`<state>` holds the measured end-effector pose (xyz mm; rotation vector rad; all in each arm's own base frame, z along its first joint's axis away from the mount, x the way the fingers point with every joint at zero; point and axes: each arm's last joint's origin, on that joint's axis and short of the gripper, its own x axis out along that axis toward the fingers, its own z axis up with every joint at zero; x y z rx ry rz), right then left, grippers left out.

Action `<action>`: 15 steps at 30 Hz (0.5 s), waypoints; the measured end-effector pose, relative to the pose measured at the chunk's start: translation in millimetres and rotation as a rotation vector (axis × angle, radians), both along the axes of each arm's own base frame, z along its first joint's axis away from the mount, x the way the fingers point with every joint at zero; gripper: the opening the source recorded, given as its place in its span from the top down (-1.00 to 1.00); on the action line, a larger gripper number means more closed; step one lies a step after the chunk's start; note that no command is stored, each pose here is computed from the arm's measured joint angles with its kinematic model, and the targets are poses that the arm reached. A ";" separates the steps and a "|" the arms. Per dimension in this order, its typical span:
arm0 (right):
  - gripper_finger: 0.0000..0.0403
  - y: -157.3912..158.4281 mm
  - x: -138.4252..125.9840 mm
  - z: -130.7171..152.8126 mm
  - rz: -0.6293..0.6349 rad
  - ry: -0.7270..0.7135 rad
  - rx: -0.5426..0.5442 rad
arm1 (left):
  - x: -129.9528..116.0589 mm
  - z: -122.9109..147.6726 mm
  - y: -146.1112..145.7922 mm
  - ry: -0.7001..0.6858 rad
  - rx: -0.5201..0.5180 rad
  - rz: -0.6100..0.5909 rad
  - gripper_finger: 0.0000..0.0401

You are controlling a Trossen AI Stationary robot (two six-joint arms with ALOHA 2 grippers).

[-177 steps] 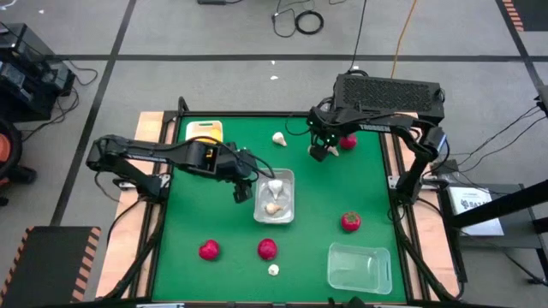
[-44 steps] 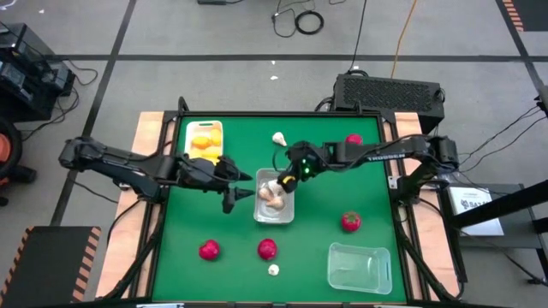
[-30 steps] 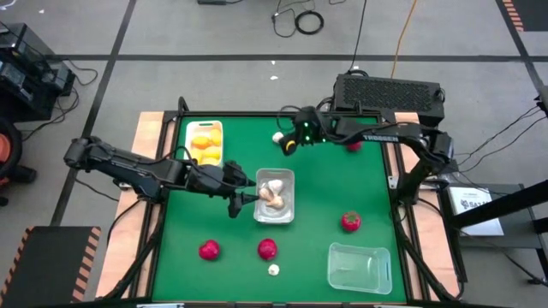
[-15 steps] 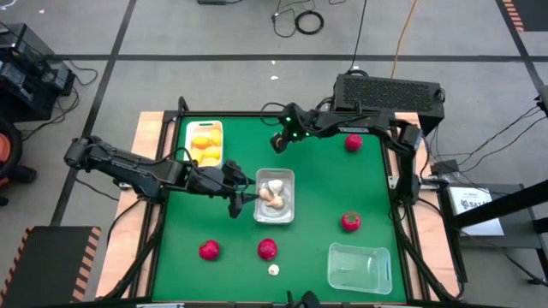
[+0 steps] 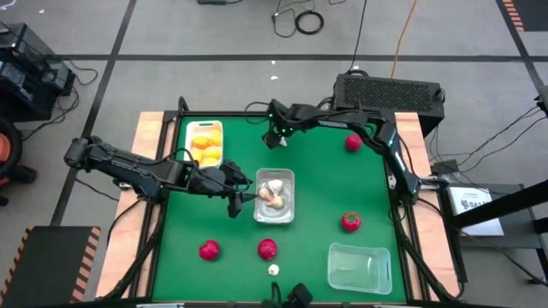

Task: Sort produce into baskets
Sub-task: Put the garlic into the gray bin

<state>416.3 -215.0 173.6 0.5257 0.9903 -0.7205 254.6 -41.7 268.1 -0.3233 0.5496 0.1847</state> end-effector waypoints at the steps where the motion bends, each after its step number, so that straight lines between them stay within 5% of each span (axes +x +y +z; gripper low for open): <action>1: -0.26 -0.5 0.6 -3.3 -0.007 0.017 0.011 | 0.0 0.0 0.0 0.000 0.000 0.000 -0.29; 15: -0.23 8.0 3.3 -29.6 -0.003 0.121 0.068 | -0.9 -1.2 0.0 0.016 -0.001 -0.006 -0.29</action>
